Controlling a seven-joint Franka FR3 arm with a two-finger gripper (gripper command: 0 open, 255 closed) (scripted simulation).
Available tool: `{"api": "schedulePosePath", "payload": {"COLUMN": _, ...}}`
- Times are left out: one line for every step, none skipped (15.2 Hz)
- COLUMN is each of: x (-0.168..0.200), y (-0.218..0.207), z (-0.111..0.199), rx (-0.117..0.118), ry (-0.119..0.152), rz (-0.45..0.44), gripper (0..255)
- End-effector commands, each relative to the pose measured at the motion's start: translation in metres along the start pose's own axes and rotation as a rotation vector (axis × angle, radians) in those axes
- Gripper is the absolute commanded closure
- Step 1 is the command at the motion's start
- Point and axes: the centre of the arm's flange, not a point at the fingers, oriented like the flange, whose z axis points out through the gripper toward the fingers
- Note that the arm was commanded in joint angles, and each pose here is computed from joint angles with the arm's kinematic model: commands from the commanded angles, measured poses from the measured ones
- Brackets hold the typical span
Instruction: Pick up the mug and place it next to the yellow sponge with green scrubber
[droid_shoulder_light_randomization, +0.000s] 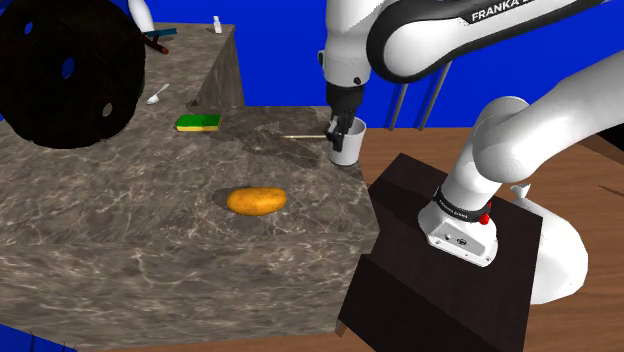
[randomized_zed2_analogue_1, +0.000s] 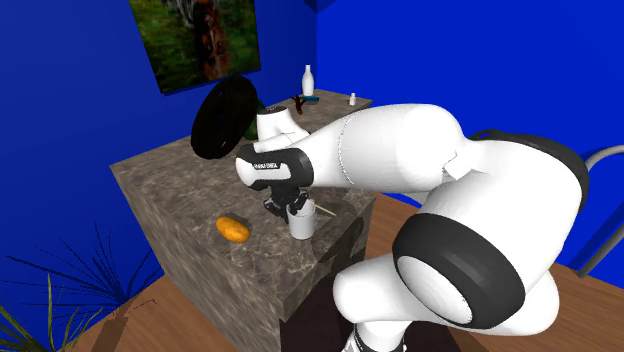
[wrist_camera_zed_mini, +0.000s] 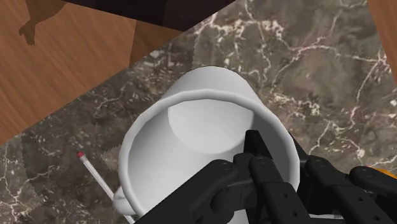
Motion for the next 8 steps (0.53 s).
{"api": "schedulePosePath", "payload": {"x": -0.002, "y": 0.001, "z": -0.010, "rx": 0.000, "ry": 0.000, "rz": 0.000, "gripper": 255}}
{"api": "schedulePosePath", "payload": {"x": -0.002, "y": 0.002, "z": -0.015, "rx": 0.000, "ry": 0.000, "rz": 0.000, "gripper": 255}}
{"api": "schedulePosePath", "payload": {"x": -0.002, "y": 0.002, "z": -0.020, "rx": 0.000, "ry": 0.000, "rz": 0.000, "gripper": 255}}
{"api": "schedulePosePath", "payload": {"x": -0.002, "y": 0.002, "z": -0.026, "rx": 0.000, "ry": 0.000, "rz": 0.000, "gripper": 255}}
{"api": "schedulePosePath", "payload": {"x": -0.002, "y": 0.003, "z": -0.031, "rx": 0.000, "ry": 0.000, "rz": 0.000, "gripper": 255}}
{"api": "schedulePosePath", "payload": {"x": -0.002, "y": 0.003, "z": -0.036, "rx": 0.000, "ry": 0.000, "rz": 0.000, "gripper": 255}}
{"api": "schedulePosePath", "payload": {"x": -0.002, "y": 0.003, "z": -0.041, "rx": 0.000, "ry": 0.000, "rz": 0.000, "gripper": 255}}
{"api": "schedulePosePath", "payload": {"x": -0.003, "y": 0.004, "z": -0.047, "rx": 0.000, "ry": 0.000, "rz": 0.000, "gripper": 255}}
